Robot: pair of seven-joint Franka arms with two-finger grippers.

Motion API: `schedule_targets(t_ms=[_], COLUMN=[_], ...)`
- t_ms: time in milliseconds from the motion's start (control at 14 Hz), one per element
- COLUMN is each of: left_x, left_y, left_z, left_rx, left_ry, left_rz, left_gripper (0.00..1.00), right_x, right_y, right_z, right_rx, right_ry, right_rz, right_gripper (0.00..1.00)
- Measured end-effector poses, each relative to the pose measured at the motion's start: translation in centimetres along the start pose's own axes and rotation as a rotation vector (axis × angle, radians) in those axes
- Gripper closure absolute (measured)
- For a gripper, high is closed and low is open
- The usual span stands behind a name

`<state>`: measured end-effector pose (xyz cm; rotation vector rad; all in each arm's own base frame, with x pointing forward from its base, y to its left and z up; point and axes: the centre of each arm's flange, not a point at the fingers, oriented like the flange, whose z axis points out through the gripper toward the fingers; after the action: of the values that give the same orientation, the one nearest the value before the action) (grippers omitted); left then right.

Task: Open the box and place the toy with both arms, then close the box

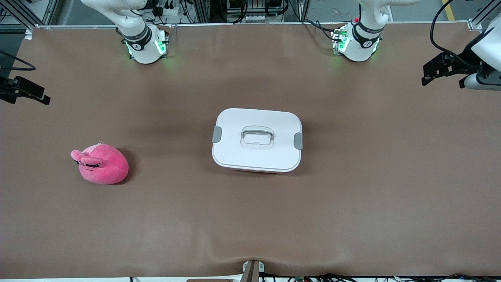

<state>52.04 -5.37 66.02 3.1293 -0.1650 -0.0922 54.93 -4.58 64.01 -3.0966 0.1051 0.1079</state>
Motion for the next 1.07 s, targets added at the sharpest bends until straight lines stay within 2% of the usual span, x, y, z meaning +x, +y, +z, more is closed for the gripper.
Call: schedule_targets(t_ms=[641,1069], left_x=[0.1,0.9], left_y=[0.0,-0.1], left_z=[0.1,1.4], left_rx=[0.0,-0.001], left_ry=[-0.002,-0.029], left_rz=[0.0,-0.002], left_gripper=[0.0,0.0], right_x=[0.0,0.0], right_y=[0.0,0.0], right_z=[0.0,0.0], right_rx=[0.0,0.0], right_ry=[0.0,0.0], right_rz=[0.0,0.0], right_gripper=[0.0,0.0])
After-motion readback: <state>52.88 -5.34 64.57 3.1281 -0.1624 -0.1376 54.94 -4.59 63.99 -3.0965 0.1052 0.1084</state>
